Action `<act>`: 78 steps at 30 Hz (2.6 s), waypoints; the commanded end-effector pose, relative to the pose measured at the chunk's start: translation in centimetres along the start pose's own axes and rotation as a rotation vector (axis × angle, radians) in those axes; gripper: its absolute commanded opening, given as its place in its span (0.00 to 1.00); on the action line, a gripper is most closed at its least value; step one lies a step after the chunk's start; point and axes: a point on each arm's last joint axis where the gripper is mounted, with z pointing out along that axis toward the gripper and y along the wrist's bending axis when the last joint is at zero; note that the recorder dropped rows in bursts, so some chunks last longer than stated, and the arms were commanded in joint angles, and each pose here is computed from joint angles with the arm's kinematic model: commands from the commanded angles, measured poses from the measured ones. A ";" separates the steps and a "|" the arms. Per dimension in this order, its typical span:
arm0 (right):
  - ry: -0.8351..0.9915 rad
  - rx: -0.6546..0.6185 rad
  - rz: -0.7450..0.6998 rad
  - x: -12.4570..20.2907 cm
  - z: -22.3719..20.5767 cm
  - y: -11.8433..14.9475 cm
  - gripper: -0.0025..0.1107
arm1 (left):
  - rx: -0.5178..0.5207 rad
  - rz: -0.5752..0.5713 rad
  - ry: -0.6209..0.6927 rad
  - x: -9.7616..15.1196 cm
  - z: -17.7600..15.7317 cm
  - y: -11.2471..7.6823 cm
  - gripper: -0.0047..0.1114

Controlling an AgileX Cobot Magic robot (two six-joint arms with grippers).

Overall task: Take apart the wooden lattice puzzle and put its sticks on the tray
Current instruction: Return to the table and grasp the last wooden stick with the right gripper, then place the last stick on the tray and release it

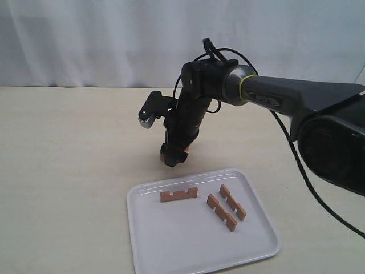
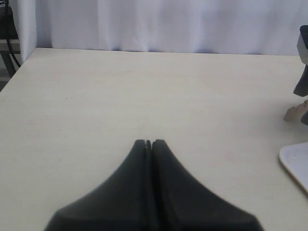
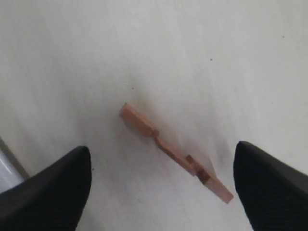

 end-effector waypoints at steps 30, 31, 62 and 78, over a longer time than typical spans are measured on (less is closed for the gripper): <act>-0.057 -0.106 0.185 -0.1 -6.8 1.9 0.06 | -0.002 0.006 -0.006 0.0 0.0 0.0 0.04; -0.061 -0.117 0.198 0.3 -7.0 2.3 0.06 | -0.002 0.006 -0.006 0.0 0.0 0.0 0.04; -0.113 -0.068 0.341 8.4 -4.2 15.6 0.06 | -0.002 0.006 -0.006 0.0 0.0 0.0 0.04; -0.060 -0.040 0.371 7.2 -2.4 14.4 0.06 | -0.002 0.006 -0.006 0.0 0.0 0.0 0.04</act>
